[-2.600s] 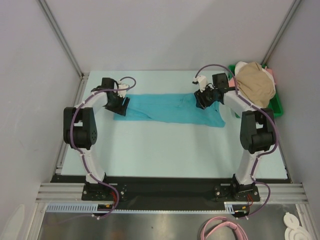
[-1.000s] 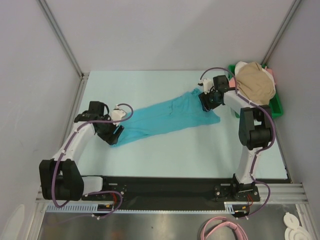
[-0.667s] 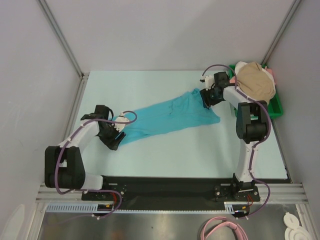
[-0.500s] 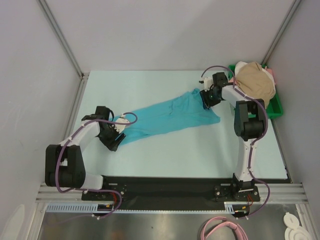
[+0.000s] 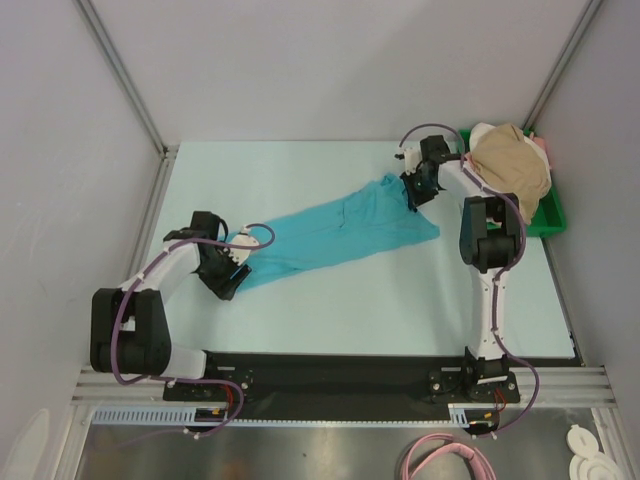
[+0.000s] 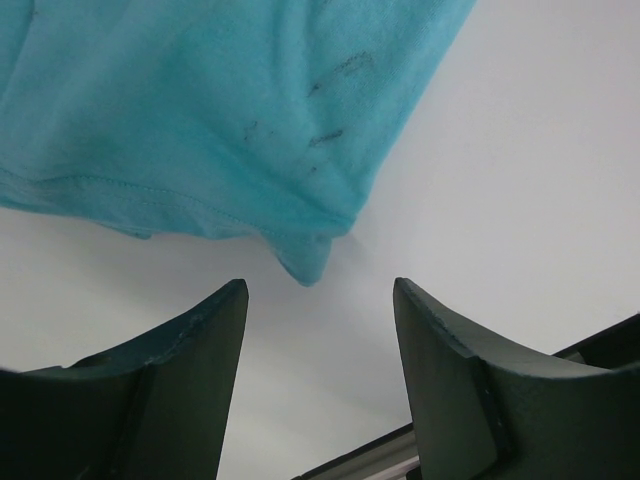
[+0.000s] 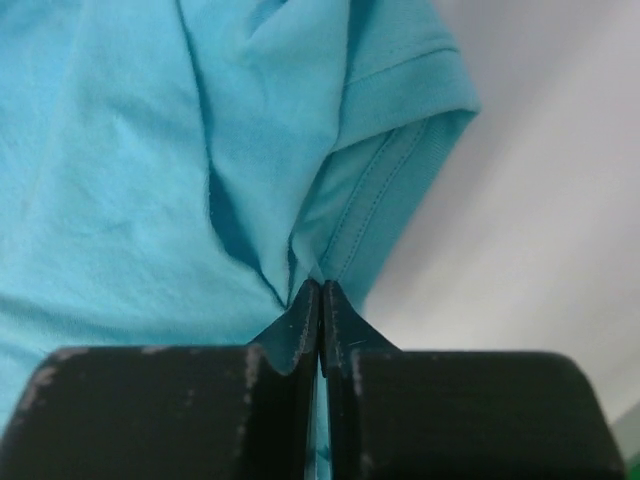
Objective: Fold and stack the t-shirts
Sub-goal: Fold the tshirt
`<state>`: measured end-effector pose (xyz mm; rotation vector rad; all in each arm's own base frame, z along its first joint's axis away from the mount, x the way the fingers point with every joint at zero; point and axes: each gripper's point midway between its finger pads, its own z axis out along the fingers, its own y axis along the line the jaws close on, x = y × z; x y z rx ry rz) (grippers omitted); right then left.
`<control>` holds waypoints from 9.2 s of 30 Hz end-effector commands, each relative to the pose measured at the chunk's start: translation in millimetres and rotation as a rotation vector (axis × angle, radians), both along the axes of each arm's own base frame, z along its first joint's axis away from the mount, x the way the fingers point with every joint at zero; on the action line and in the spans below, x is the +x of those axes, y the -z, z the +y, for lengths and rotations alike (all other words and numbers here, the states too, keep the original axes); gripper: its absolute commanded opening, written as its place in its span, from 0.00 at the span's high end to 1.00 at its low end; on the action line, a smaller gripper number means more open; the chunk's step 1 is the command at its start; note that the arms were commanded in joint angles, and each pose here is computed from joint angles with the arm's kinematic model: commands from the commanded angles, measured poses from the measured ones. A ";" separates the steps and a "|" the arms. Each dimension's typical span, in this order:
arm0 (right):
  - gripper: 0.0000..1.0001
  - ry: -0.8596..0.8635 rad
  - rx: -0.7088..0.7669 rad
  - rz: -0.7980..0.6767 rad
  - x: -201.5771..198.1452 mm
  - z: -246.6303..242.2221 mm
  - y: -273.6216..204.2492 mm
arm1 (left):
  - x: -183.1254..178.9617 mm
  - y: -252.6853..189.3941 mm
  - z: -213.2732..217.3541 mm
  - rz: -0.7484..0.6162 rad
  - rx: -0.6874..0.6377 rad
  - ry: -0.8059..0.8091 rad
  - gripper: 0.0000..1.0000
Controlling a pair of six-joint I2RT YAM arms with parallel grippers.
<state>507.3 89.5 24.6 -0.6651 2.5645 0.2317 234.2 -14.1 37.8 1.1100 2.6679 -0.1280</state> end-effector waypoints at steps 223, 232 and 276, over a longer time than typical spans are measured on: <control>0.37 0.075 0.671 0.385 -278.7 109.2 -30.4 | 47.7 -1.2 -144.1 0.215 -0.751 -0.455 0.47; 0.40 0.150 0.628 0.474 -301.1 127.7 3.4 | -16.9 39.6 -154.4 0.533 -0.716 -0.406 0.55; 0.58 0.018 0.399 0.542 -345.2 134.3 41.6 | -57.8 32.8 -178.2 0.391 -0.582 -0.322 0.71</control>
